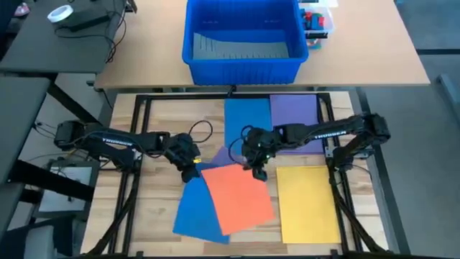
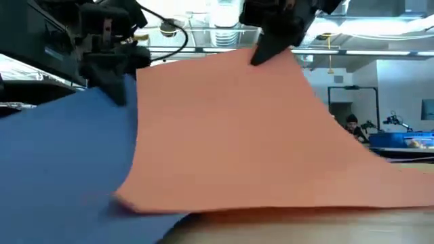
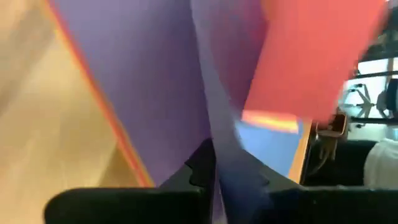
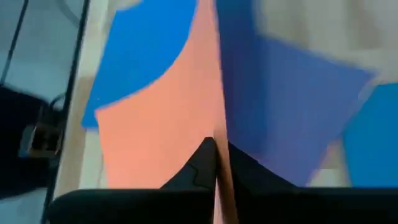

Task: Organize paper
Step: Put the orange paper on the table

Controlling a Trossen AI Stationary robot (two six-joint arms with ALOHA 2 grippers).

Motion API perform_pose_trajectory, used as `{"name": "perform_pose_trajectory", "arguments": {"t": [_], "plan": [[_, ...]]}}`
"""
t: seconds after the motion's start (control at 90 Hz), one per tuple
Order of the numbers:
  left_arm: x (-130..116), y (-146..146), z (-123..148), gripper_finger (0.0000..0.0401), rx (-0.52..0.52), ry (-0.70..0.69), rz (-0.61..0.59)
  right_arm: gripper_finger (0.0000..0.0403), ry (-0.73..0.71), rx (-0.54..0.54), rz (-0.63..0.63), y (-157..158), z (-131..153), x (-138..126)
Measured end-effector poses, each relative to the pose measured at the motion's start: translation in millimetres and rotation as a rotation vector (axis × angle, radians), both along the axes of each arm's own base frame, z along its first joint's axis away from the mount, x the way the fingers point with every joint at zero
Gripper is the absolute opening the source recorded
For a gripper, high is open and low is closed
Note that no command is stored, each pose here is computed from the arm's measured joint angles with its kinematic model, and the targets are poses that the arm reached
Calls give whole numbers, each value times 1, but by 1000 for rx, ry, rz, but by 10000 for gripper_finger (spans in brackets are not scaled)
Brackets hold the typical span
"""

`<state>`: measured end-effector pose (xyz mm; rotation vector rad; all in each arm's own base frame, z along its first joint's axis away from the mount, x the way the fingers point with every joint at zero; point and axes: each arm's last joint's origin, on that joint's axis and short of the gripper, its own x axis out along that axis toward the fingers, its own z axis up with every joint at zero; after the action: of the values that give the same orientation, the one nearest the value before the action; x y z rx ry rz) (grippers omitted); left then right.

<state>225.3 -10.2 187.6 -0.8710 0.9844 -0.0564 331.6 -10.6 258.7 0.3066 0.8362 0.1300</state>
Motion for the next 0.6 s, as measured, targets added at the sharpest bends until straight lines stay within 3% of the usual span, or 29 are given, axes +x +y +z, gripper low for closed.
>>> {"name": "perform_pose_trajectory", "arguments": {"t": [0.111, 0.267, 0.456, 0.6], "plan": [[-6, -15, -4, 8, -21, 86, -41, 0, -30, -8, -73, -25, 5, 1], [-12, -23, -8, 8, 58, 146, -25, 0, -135, 9, -224, -66, 13, 4], [-9, -26, -7, 8, 128, 87, -57, 0, -253, 116, -487, -122, 7, 10], [-6, -24, -5, 8, 182, 21, -81, 0, -332, 217, -597, -150, -9, 38]]}}
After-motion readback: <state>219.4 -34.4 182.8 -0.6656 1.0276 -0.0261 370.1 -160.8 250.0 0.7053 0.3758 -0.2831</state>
